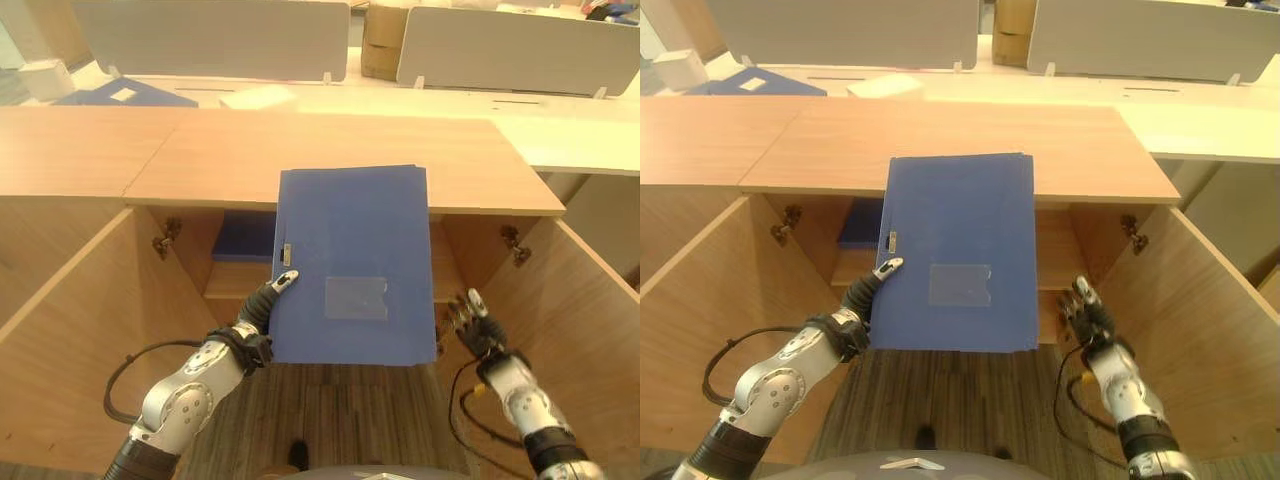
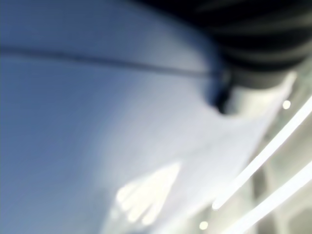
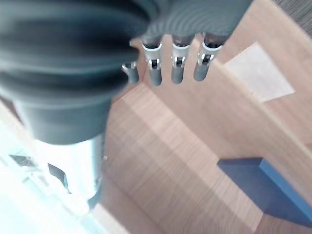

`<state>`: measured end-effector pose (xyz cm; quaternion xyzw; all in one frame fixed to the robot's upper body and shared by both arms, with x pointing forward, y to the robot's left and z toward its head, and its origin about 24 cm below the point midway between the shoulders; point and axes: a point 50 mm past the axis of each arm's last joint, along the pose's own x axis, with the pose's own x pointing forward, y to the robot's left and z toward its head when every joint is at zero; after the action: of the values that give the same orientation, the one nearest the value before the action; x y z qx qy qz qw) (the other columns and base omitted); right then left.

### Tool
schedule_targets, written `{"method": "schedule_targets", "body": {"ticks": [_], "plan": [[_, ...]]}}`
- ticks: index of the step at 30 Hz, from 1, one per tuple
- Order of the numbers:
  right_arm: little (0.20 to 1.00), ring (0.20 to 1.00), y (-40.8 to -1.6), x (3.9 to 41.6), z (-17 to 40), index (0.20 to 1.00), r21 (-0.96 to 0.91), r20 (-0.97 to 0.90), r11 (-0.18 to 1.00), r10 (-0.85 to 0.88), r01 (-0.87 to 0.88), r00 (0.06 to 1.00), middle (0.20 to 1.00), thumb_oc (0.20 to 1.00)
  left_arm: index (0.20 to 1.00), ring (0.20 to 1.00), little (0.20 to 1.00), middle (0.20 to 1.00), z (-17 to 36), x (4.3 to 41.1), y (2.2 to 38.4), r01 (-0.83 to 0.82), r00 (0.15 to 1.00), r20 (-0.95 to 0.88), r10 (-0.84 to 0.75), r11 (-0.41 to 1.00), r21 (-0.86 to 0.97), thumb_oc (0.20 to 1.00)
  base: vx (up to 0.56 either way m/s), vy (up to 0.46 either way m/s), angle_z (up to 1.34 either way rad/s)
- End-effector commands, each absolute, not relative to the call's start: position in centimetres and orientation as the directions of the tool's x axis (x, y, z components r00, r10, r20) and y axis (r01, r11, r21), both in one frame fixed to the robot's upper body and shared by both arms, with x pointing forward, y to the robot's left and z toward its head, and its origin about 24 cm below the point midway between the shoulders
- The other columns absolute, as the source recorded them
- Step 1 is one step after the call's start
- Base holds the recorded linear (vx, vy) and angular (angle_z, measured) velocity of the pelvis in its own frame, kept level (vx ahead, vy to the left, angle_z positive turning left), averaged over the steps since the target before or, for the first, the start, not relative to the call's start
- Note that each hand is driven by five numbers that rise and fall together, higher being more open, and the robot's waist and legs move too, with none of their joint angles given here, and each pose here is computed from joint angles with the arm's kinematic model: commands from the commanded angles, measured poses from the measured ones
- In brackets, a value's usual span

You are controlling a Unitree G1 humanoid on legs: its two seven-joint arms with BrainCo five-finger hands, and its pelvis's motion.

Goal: Put the empty folder in the office cabinet

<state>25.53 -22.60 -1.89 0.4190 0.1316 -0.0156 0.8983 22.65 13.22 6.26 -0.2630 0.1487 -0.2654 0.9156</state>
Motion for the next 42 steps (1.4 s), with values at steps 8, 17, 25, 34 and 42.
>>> {"method": "schedule_targets", "body": {"ticks": [8,17,25,34,42], "plan": [[1.0,1.0,-22.1,28.9,4.4,1.0,0.75,-0.054,0.661,0.089,-0.018,0.995,1.0,1.0,0.2,0.2,0.2,0.2,9.5,24.3,13.1,0.54,0.803,0.036,-0.594,0.703,-0.463,0.2,0.0,-0.012,0.06],[1.0,1.0,-20.4,28.9,10.7,1.0,0.678,0.21,0.718,0.014,-0.155,0.978,1.0,1.0,0.2,0.2,0.2,0.2,9.1,24.1,13.4,0.511,0.83,0.033,-0.557,0.734,-0.447,0.2,0.0,0.006,-0.01],[1.0,1.0,-15.9,27.0,10.9,1.0,0.732,0.174,0.595,0.309,-0.333,0.935,1.0,1.0,0.2,0.2,0.2,0.2,8.9,23.9,13.8,0.49,0.844,0.037,-0.535,0.744,-0.454,0.2,0.0,0.0,0.0],[1.0,1.0,-12.2,25.2,7.2,1.0,0.749,-0.015,0.567,0.531,-0.343,0.847,1.0,1.0,0.2,0.2,0.2,0.2,9.0,23.6,13.9,0.489,0.851,0.055,-0.522,0.751,-0.444,0.2,-0.01,-0.001,-0.06],[1.0,1.0,-8.7,22.9,6.6,1.0,0.754,0.029,0.427,0.737,-0.499,0.675,1.0,1.0,0.2,0.2,0.2,0.2,8.8,23.2,13.8,0.498,0.841,0.042,-0.539,0.743,-0.446,0.2,0.0,0.0,-0.01]]}}
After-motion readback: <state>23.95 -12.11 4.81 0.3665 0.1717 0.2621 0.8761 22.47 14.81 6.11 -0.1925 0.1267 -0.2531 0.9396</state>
